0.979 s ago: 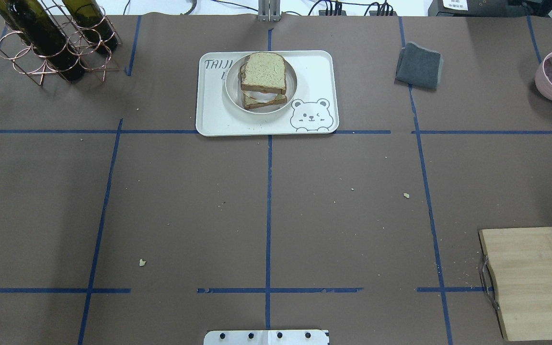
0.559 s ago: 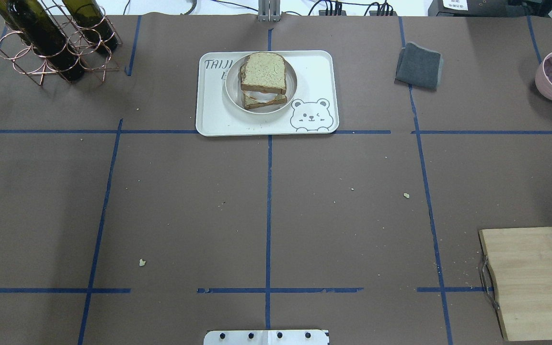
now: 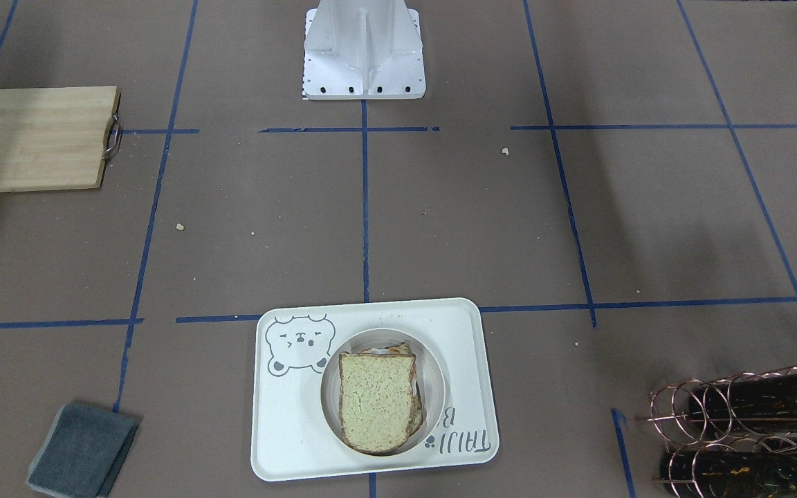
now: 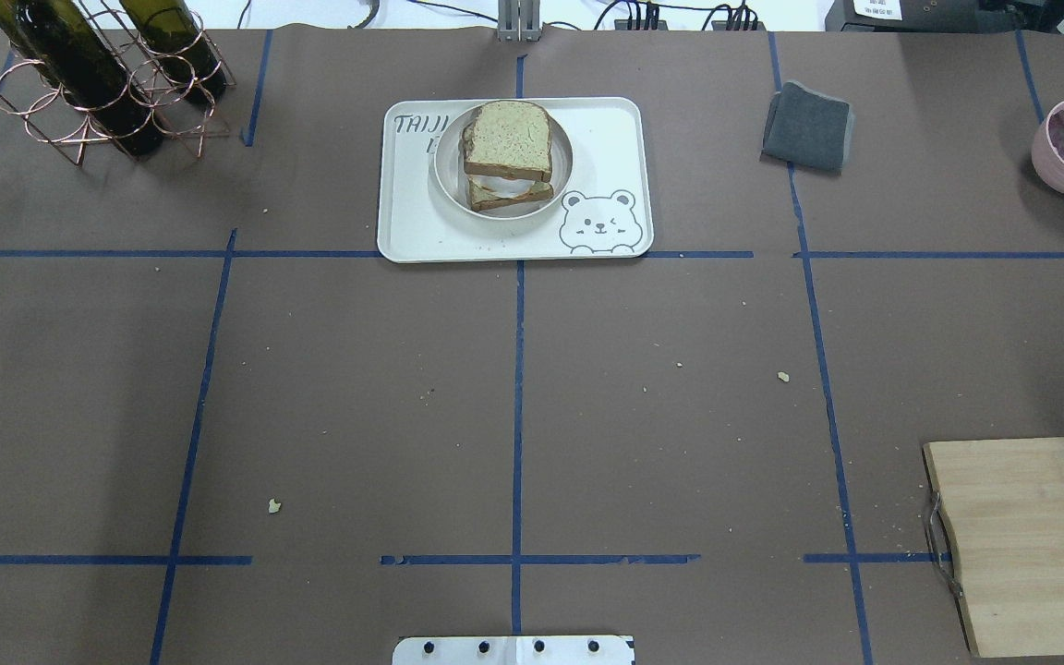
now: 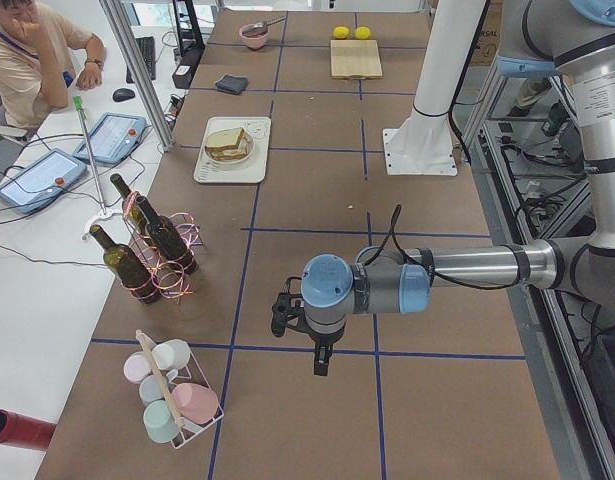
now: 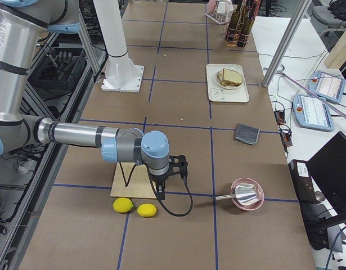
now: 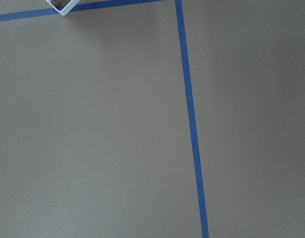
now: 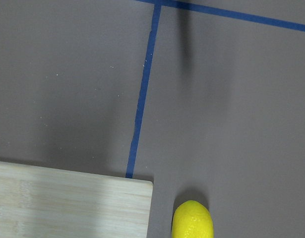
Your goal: Make sandwich and place on tray
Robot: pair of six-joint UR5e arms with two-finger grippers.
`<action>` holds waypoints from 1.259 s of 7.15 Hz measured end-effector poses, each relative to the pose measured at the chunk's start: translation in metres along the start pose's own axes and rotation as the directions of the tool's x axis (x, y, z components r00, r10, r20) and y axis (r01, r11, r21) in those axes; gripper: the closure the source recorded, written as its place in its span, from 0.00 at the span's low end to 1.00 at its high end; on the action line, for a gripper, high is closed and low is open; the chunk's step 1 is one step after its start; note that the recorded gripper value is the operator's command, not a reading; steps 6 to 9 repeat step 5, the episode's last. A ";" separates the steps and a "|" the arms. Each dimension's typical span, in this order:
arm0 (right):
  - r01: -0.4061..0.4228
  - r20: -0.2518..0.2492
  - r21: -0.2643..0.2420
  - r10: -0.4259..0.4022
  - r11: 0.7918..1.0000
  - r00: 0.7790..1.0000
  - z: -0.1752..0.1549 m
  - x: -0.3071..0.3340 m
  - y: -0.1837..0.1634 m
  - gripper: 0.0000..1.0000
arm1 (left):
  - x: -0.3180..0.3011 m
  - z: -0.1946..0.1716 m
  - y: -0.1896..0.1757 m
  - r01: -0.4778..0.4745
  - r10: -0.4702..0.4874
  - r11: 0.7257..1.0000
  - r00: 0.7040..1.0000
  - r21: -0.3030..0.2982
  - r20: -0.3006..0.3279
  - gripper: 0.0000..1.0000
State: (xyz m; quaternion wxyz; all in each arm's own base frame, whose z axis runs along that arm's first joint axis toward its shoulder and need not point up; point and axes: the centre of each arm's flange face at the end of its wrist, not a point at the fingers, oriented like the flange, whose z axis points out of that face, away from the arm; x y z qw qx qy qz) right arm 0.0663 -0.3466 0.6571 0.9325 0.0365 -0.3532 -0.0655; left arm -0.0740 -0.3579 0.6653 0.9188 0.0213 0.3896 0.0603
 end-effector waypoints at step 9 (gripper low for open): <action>-0.007 0.001 -0.008 0.007 1.000 1.000 0.003 0.002 0.004 0.00 | -0.001 0.001 0.001 0.002 -0.002 1.000 1.000 -0.001 0.001 0.00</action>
